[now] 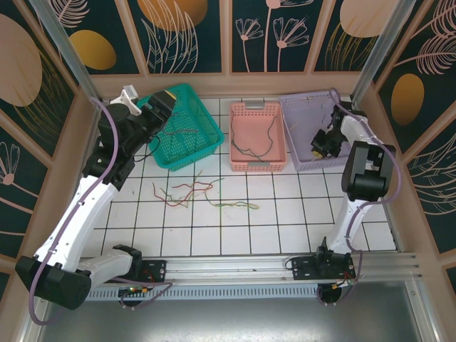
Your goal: Untangle the cables
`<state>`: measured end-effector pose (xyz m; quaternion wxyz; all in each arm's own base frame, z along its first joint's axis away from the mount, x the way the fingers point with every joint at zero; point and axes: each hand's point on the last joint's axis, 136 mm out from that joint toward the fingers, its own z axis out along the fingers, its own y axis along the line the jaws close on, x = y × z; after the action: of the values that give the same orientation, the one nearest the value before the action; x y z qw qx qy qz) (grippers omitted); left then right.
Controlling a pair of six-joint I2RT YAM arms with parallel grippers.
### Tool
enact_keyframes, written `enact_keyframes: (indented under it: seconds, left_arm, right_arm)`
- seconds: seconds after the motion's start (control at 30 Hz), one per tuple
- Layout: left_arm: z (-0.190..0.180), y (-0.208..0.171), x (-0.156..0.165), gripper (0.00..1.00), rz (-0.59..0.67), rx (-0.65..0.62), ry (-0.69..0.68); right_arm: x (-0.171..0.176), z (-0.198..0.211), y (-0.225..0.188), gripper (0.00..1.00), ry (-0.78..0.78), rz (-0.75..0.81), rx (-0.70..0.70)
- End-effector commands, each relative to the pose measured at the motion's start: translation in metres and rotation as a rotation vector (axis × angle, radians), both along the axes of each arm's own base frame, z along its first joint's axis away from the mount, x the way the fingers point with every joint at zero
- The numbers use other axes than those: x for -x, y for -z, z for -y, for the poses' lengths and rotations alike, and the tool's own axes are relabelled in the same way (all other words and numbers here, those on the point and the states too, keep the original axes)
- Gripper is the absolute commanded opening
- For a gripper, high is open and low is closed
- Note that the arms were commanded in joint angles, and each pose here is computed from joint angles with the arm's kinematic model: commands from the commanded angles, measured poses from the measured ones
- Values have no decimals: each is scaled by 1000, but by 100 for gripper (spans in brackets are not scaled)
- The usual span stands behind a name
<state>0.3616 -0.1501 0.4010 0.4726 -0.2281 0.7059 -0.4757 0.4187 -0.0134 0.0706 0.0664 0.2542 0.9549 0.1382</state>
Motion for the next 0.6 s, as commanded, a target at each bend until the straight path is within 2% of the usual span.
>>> enact_keyframes:
  seconds: [0.0, 0.27, 0.57]
  left_arm:
    - [2, -11, 0, 61, 42, 17, 3]
    - [2, -11, 0, 60, 50, 22, 5]
    - [1, -10, 2, 60, 47, 25, 2]
  right_arm:
    - [15, -11, -25, 0, 24, 10, -52]
    - [33, -16, -10, 0, 13, -49, -76]
    - [17, -2, 15, 0, 43, -93, -105]
